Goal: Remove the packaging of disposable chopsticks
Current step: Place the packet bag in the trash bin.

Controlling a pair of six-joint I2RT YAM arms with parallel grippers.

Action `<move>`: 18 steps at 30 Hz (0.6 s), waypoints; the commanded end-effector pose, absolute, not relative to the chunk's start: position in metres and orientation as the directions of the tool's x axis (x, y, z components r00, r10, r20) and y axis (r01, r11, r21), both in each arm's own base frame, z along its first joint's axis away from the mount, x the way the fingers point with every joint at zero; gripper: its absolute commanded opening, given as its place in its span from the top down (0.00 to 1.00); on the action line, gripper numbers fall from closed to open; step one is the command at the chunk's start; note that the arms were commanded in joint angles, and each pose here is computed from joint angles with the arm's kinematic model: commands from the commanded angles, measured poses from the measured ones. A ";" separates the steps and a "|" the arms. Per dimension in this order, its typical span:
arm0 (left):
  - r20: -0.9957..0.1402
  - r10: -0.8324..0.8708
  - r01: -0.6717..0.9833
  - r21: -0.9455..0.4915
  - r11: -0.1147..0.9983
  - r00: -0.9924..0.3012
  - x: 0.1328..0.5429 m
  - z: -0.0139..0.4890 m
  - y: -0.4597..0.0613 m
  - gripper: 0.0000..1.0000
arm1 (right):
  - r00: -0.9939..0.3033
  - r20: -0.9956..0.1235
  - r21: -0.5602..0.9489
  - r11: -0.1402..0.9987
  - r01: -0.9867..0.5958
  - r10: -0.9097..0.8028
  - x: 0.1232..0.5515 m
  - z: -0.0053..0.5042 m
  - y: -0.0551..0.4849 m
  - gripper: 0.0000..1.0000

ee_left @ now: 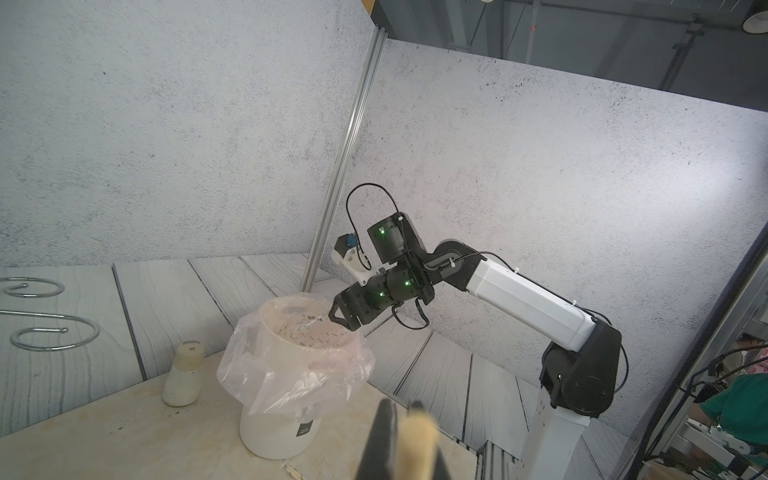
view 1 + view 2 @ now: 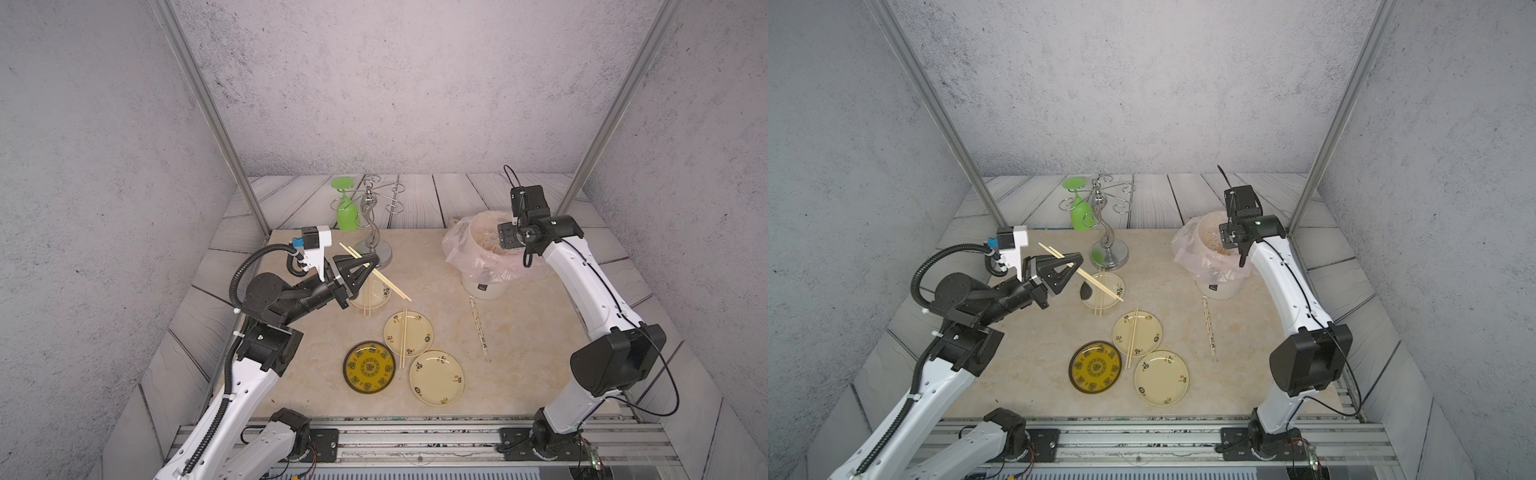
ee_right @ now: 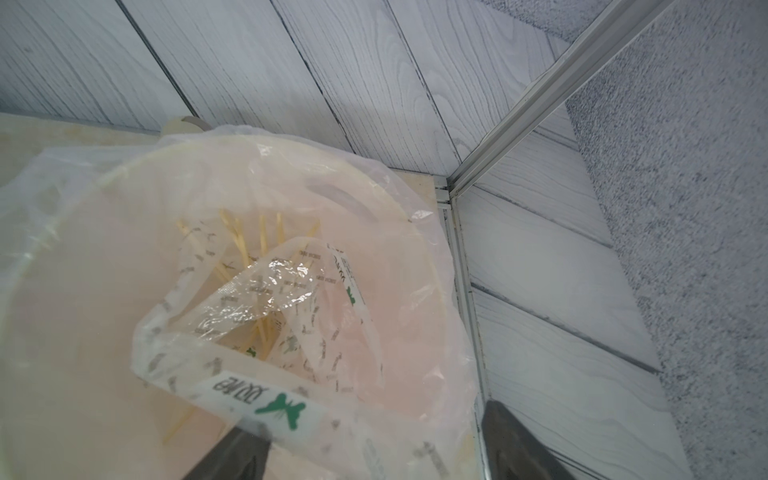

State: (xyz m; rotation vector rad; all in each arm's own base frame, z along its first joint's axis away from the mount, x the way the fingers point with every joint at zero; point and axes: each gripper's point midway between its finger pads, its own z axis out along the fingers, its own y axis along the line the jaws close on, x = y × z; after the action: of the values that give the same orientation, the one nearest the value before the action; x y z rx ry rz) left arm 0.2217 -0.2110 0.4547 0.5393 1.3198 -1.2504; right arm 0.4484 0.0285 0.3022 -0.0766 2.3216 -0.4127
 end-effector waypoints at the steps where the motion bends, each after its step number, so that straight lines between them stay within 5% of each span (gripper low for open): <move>1: -0.911 -0.374 0.895 -0.303 0.327 -0.172 0.219 0.464 -0.207 1.00 | -0.688 -0.715 -0.235 0.969 0.071 -0.123 0.443 0.310 0.036 0.11; 11: -0.911 -0.372 0.893 -0.310 0.327 -0.180 0.221 0.462 -0.208 1.00 | -0.650 -0.757 -0.114 0.993 0.028 -0.068 0.424 0.317 0.050 0.03; 18: -0.911 -0.372 0.893 -0.309 0.327 -0.179 0.220 0.463 -0.207 1.00 | -0.730 -0.683 -0.276 0.939 0.205 -0.042 0.430 0.302 -0.014 0.01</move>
State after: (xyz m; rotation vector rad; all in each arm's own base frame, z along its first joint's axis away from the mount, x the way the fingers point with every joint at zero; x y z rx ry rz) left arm 0.2229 -0.2115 0.4531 0.5375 1.3269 -1.2516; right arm 0.4308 0.0192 0.2978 0.0122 2.3367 -0.3193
